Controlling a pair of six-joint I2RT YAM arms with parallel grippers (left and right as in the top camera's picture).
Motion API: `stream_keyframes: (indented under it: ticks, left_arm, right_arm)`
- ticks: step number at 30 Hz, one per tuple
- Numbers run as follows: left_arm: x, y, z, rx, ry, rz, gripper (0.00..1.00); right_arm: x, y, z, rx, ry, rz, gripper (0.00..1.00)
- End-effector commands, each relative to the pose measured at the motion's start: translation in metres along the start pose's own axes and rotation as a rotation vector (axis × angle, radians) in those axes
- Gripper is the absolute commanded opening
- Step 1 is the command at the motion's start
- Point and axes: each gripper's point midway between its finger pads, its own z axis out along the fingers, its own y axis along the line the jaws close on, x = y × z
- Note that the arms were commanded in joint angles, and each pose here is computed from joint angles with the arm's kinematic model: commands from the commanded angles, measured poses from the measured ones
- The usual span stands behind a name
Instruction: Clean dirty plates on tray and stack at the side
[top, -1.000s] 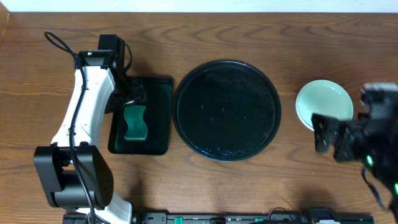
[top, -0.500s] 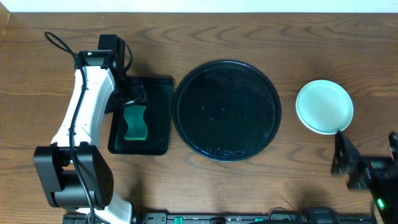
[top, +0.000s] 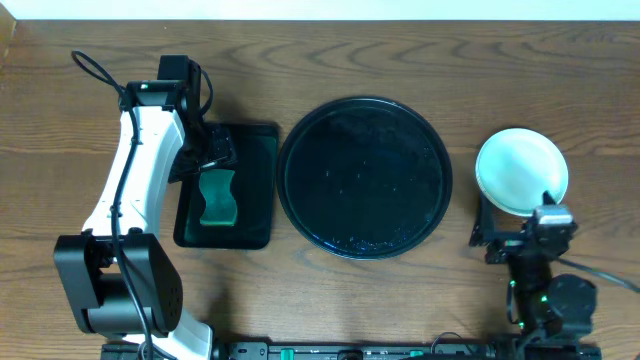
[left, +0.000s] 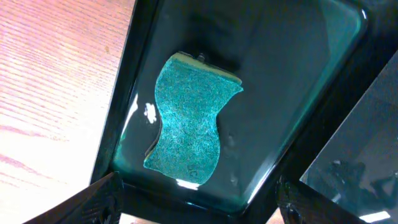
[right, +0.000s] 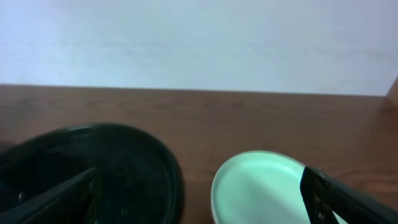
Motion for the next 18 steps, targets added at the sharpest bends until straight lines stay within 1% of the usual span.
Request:
stream_keyframes:
  ticks: [1, 4, 6, 18]
  left_arm:
    - [-0.002, 0.001, -0.001, -0.001, -0.002, -0.013, 0.79]
    - [-0.002, 0.001, -0.001, -0.001, -0.002, -0.013, 0.79]
    - [-0.002, 0.001, -0.001, -0.001, -0.002, -0.013, 0.79]
    - [-0.002, 0.001, -0.001, -0.001, -0.002, -0.013, 0.79]
  right_arm:
    - [0.014, 0.003, 0.001, -0.023, -0.036, -0.013, 0.99]
    - [0.036, 0.003, 0.004, -0.024, -0.031, -0.013, 0.99]
    - [0.043, 0.003, 0.005, -0.027, -0.027, -0.012, 0.99]
    - [0.040, 0.003, 0.005, -0.028, -0.041, -0.014, 0.99]
